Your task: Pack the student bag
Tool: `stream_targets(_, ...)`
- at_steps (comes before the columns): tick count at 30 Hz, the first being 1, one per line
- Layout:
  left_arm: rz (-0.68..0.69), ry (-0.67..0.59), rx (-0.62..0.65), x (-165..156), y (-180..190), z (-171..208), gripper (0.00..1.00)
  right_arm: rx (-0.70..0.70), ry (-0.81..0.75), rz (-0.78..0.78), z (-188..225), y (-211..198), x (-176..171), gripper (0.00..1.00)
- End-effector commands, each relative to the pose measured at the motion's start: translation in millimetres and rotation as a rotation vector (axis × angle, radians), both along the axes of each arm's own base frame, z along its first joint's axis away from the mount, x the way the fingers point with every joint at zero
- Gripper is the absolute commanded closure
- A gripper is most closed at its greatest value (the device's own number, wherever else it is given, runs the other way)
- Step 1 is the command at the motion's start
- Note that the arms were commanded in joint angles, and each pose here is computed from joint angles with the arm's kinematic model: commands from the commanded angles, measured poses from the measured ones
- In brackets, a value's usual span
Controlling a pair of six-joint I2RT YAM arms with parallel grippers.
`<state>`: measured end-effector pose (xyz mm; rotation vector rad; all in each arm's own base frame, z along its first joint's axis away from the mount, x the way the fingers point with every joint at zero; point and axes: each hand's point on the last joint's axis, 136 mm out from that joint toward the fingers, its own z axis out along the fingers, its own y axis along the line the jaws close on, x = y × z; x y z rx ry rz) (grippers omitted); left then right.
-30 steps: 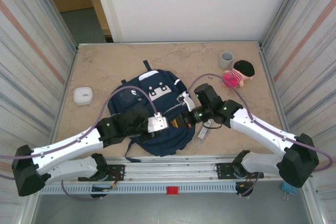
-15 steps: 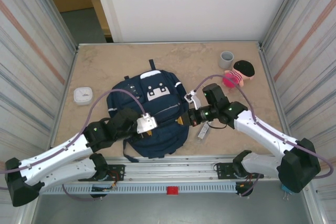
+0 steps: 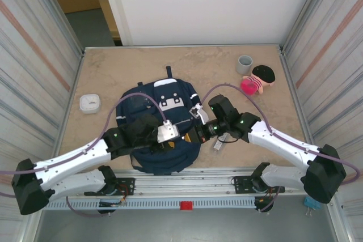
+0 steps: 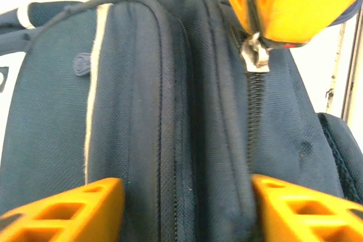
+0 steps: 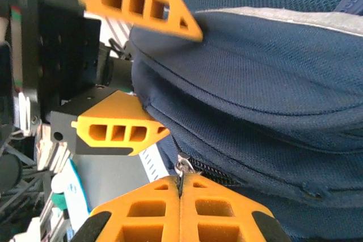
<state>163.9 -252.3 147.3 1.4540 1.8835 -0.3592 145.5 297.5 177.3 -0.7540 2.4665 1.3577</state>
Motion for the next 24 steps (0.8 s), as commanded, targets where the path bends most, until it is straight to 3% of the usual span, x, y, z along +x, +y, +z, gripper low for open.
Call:
stream_targets(1,-0.005,-0.028,-0.042,5.9,-10.6,14.2,0.57,0.022,-0.071,-0.003,18.4,5.1,6.2,1.0)
stream_targets(4,-0.029,-0.025,-0.088,1.1,-14.2,19.6,0.77,-0.08,-0.099,-0.05,-2.0,-3.9,14.4,1.0)
stream_targets(6,-0.03,-0.035,-0.115,-0.1,-13.9,22.5,0.84,-0.108,-0.109,-0.053,-10.6,-4.0,14.8,1.0)
stream_targets(8,-0.028,-0.045,-0.134,-0.9,-12.9,25.4,0.86,-0.123,-0.127,-0.05,-15.7,-2.2,14.0,1.0)
stream_targets(9,-0.029,-0.049,-0.143,-1.5,-12.5,27.0,0.87,-0.133,-0.137,-0.049,-18.7,-1.5,13.6,0.95)
stream_targets(13,-0.03,-0.056,-0.153,-3.2,-10.1,30.0,0.89,-0.136,-0.143,-0.038,-19.3,-1.4,11.1,0.6)
stream_targets(14,-0.029,-0.057,-0.15,-3.4,-9.4,30.1,0.89,-0.136,-0.149,-0.041,-17.6,-3.2,10.8,0.56)
stream_targets(18,-0.028,-0.052,-0.148,-4.6,-7.9,28.8,0.89,-0.127,-0.166,-0.067,-4.8,-17.6,8.8,0.49)
stream_targets(24,-0.035,-0.051,-0.165,-6.0,-9.6,29.9,0.9,-0.124,-0.171,-0.068,-5.7,-23.4,-3.6,0.49)
